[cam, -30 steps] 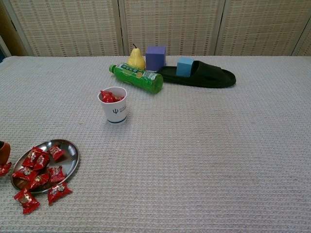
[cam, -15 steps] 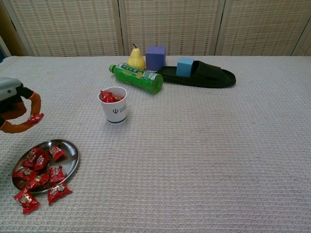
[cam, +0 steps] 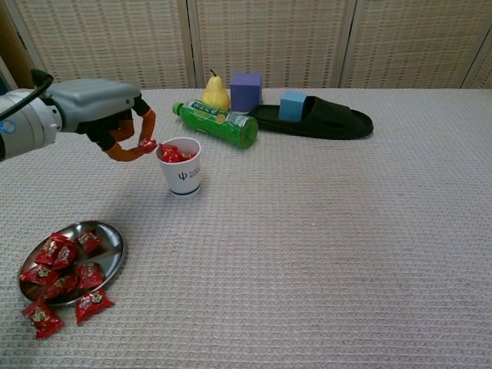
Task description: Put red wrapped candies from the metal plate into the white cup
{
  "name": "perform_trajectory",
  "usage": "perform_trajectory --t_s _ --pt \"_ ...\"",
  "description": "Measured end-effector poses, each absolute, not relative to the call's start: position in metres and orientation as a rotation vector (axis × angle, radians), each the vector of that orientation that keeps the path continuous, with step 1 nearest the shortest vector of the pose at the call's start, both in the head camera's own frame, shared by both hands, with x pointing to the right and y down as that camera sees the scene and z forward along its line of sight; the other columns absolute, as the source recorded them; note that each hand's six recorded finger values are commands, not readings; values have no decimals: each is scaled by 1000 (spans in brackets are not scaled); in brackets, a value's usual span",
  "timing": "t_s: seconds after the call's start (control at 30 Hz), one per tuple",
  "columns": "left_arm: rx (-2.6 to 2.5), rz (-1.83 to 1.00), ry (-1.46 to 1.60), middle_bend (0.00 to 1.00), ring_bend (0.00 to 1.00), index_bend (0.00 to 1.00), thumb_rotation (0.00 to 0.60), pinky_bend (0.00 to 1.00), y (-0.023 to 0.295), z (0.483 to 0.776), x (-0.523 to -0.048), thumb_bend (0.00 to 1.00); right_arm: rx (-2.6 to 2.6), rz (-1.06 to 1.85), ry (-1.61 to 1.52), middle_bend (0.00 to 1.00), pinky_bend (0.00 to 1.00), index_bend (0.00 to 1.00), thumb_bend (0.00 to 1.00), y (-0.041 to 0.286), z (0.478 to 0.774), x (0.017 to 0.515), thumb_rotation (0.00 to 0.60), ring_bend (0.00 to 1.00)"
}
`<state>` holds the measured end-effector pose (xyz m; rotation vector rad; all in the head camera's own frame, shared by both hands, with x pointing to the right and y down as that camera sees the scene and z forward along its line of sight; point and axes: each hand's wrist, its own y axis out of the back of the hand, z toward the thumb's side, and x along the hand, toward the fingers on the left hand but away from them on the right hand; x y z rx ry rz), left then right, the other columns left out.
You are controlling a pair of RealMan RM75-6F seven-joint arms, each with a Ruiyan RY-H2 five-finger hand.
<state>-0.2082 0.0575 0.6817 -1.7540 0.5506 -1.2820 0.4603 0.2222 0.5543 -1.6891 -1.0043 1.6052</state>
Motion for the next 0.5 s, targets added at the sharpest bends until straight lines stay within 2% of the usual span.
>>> perform_trajectory --t_s 0.37,0.5 --pt "-1668 -1319 558 920 873 552 600 1000 30 686 -190 471 -1688 1603 -1010 0 6 0 15 222 553 462 600 0" --pt "-1628 -1338 542 919 873 510 600 1000 27 691 -188 471 -1687 1602 -1010 0 6 0 15 222 553 462 600 0"
